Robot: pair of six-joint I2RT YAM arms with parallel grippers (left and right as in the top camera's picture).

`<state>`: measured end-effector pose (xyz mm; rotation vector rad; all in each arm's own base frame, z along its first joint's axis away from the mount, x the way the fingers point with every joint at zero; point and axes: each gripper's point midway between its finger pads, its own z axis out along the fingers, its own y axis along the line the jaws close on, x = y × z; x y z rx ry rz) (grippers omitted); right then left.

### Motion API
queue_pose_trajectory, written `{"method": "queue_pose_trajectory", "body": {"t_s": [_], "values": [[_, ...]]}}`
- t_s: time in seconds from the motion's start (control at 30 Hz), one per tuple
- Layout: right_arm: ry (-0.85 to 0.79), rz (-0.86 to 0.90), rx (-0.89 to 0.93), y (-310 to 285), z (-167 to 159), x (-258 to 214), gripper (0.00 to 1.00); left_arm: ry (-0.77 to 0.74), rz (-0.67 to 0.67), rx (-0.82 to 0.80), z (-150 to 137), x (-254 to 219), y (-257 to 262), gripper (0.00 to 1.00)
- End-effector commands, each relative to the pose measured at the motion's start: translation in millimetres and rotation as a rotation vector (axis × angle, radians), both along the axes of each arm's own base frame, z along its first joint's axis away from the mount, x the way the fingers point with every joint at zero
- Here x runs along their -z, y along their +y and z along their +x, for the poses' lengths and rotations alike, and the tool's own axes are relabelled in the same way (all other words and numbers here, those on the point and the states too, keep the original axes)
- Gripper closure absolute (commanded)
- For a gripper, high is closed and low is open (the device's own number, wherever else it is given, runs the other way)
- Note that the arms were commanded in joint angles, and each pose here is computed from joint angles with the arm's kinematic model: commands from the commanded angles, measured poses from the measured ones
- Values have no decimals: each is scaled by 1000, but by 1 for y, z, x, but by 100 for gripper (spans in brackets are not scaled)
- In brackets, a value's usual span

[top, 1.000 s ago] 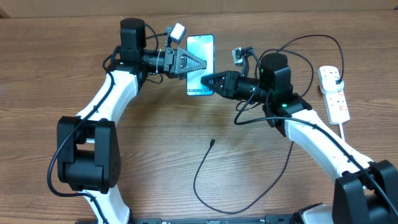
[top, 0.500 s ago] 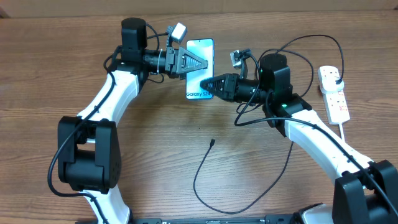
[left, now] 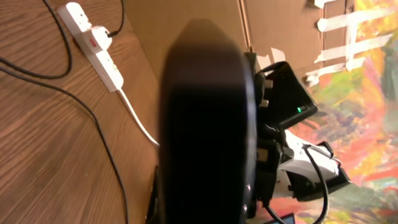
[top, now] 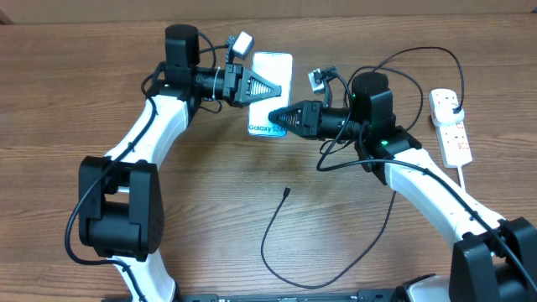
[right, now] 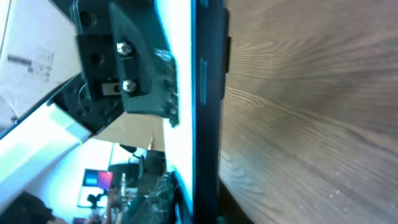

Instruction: Plug charger to phone and switch on socket

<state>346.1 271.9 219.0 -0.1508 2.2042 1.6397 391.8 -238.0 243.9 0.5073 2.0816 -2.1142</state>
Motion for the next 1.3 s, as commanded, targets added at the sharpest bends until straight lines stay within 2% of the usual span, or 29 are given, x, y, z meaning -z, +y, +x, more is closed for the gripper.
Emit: {"method": "queue_pose_trajectory", "body": {"t_s": [0.0, 0.13, 0.23, 0.43, 0.57, 0.7, 0.87, 1.07, 1.1, 1.13, 1.17, 1.2, 1.27], "values": [[2, -20, 14, -2, 3, 9, 71, -48, -20, 37, -9, -9, -5, 96], [-3, -18, 43, -16, 12, 9, 47, 12, 28, -9, -9, 10, -5, 96], [-8, -60, 59, -28, 15, 19, 38, 79, 145, -90, -7, 41, -3, 96], [140, -320, 166, -59, 7, 83, 35, 171, 436, -246, -2, 107, 15, 96], [248, -501, 220, -75, -11, 118, 34, 153, 517, -309, 9, 126, 25, 96], [277, -598, 197, -68, -30, 132, 34, 123, 518, -312, 17, 140, 31, 96], [360, -695, 236, -64, -50, 146, 34, 205, 497, -273, 12, 166, 33, 96], [408, -852, 345, -59, -75, 161, 32, 247, 264, -173, 13, 164, 24, 96], [406, -872, 357, -57, -79, 163, 30, 244, 225, -156, 14, 162, 24, 96], [398, -883, 352, -53, -83, 163, 20, 259, 206, -148, 14, 163, 24, 96], [386, -888, 335, -48, -87, 163, 5, 284, 207, -150, 14, 166, 24, 96], [373, -889, 318, -42, -90, 163, 0, 313, 217, -160, 15, 171, 26, 96], [356, -875, 305, -32, -93, 161, 0, 350, 266, -194, 18, 183, 30, 96]]}}
